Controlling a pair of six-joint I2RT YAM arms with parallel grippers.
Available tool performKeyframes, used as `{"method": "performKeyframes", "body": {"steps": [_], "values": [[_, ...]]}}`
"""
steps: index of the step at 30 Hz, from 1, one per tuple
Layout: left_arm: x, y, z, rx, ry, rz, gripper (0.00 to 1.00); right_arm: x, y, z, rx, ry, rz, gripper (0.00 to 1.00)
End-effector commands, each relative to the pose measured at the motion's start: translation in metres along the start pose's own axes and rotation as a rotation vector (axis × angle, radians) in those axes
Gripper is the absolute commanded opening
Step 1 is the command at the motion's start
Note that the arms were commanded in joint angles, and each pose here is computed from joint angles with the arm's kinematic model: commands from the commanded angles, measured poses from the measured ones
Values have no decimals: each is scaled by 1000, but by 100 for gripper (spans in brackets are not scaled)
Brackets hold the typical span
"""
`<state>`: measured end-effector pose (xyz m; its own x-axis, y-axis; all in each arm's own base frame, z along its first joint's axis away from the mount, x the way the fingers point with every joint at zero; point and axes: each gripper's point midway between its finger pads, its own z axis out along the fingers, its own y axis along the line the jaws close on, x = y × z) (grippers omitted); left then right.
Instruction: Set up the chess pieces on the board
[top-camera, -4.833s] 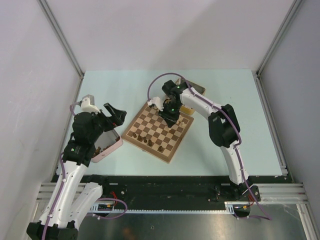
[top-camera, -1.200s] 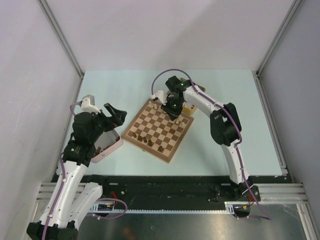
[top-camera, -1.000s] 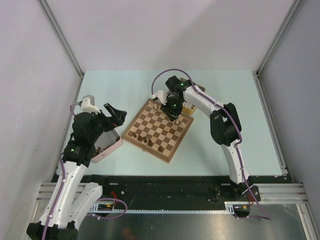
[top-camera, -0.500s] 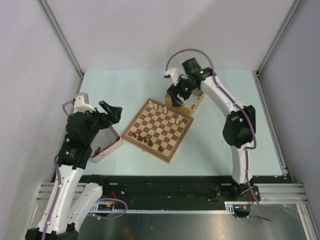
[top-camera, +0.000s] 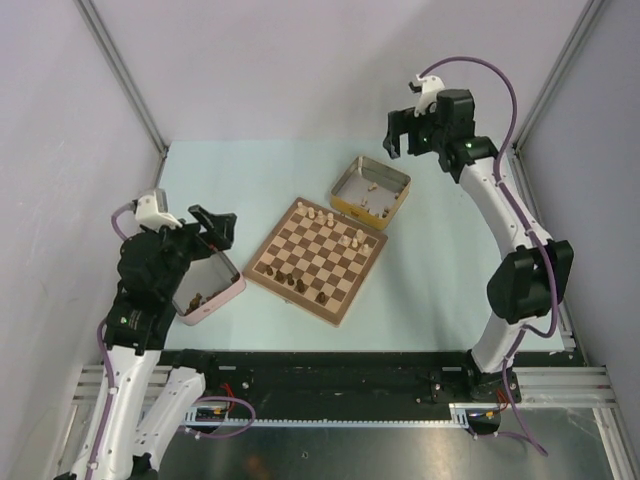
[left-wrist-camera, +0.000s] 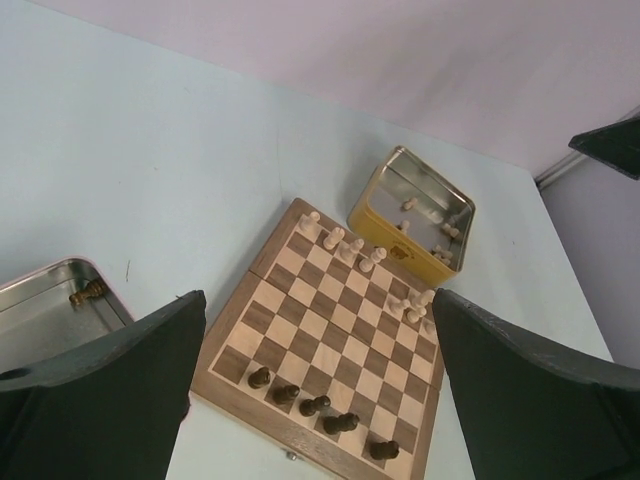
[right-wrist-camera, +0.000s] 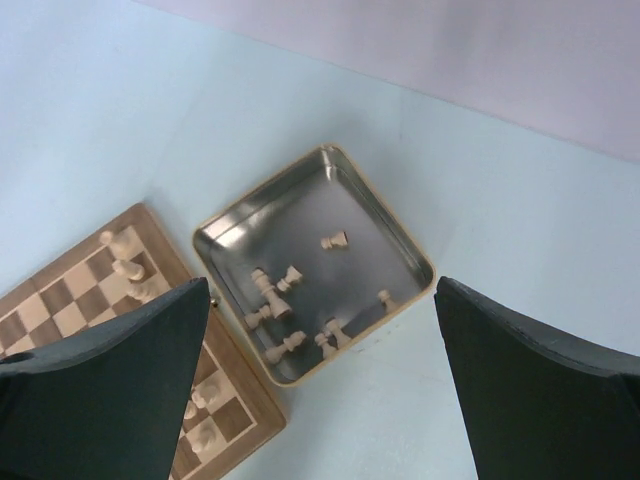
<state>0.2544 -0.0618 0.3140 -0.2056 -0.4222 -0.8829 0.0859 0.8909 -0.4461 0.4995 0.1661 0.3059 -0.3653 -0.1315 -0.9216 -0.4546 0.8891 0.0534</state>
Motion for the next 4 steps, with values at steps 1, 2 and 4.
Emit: {"method": "performKeyframes", "body": {"steps": [1,2,4], "values": [[-16,-2,-8,0,-39,34,100,-14,-21,-12,161,-96,93,100],[-15,-2,-8,-1,-36,37,100,-9,-23,-12,169,-88,104,100],[-16,-2,-9,-2,-38,40,100,-11,-20,-17,164,-93,112,100]]}}
